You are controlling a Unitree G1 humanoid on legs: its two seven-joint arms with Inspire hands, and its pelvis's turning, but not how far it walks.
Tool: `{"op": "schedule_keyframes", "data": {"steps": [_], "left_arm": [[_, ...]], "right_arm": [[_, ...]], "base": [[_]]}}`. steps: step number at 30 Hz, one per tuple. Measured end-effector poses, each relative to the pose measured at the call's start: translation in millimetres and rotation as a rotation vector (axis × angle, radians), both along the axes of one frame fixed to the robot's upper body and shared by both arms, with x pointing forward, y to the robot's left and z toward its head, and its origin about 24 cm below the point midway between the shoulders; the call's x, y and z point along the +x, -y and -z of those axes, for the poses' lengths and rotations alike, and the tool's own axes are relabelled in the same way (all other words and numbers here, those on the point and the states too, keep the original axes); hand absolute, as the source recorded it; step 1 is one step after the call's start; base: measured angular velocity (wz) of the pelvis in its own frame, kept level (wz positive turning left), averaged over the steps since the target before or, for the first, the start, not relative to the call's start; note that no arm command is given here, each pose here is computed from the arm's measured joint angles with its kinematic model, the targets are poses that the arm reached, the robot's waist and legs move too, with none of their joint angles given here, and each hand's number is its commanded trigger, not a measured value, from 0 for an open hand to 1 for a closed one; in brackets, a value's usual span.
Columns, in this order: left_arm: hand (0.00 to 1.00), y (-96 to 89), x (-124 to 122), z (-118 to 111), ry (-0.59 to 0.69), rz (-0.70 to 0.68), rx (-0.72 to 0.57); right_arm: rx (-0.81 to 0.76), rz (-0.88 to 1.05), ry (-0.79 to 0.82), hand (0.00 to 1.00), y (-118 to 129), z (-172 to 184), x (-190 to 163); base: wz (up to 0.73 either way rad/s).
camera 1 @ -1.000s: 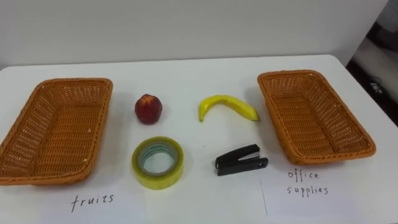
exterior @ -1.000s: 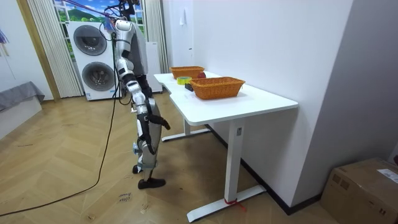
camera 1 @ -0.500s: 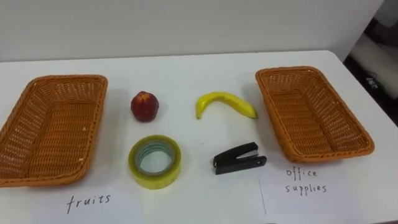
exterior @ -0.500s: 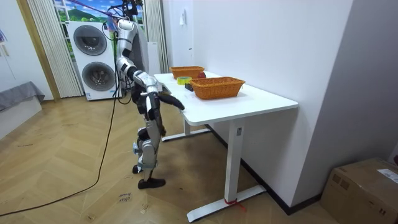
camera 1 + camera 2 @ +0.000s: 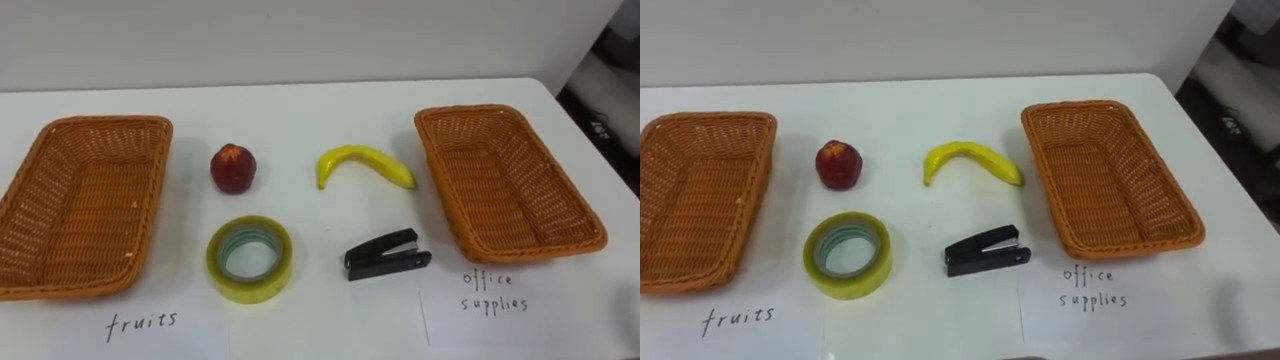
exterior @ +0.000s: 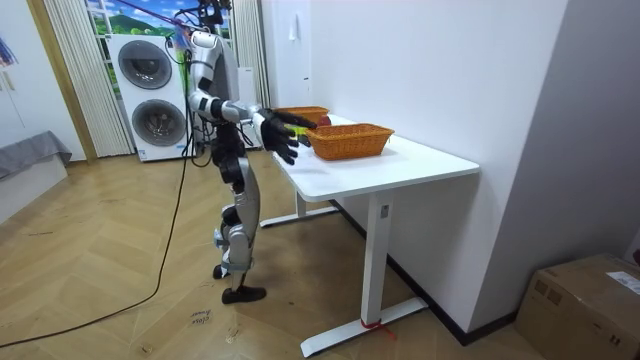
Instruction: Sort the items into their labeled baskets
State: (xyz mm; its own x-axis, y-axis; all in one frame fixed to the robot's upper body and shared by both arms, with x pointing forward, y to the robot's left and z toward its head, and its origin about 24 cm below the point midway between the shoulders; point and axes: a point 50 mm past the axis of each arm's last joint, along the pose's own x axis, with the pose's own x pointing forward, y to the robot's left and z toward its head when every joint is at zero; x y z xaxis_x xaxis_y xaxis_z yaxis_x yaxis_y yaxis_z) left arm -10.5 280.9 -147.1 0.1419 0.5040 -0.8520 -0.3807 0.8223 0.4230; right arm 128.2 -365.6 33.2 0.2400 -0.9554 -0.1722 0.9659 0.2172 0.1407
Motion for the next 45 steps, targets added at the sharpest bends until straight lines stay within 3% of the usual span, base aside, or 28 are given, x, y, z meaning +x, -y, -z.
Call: {"op": "schedule_keyframes", "data": {"steps": [21, 36, 41, 45], "left_arm": [[0.00, 6.4, -3.3, 2.9, -0.043, 0.040, 0.002], [0.00, 8.8, -5.2, 4.7, -0.067, 0.081, -0.013], [0.00, 10.6, -7.6, 5.8, -0.097, 0.142, -0.006], [0.00, 12.7, -12.2, 7.0, -0.122, 0.150, -0.015]], "right_arm": [[-0.165, -0.097, 0.127, 0.00, -13.1, -43.5, 29.9], [-0.502, -0.199, 0.178, 0.00, -32.9, -100.1, 55.0], [-0.659, -0.307, 0.195, 0.00, -51.9, -122.2, 69.1], [-0.697, -0.346, 0.189, 0.00, -58.5, -124.9, 73.3]], "base": [[-0.01], [0.03], [0.01], [0.05]]}}
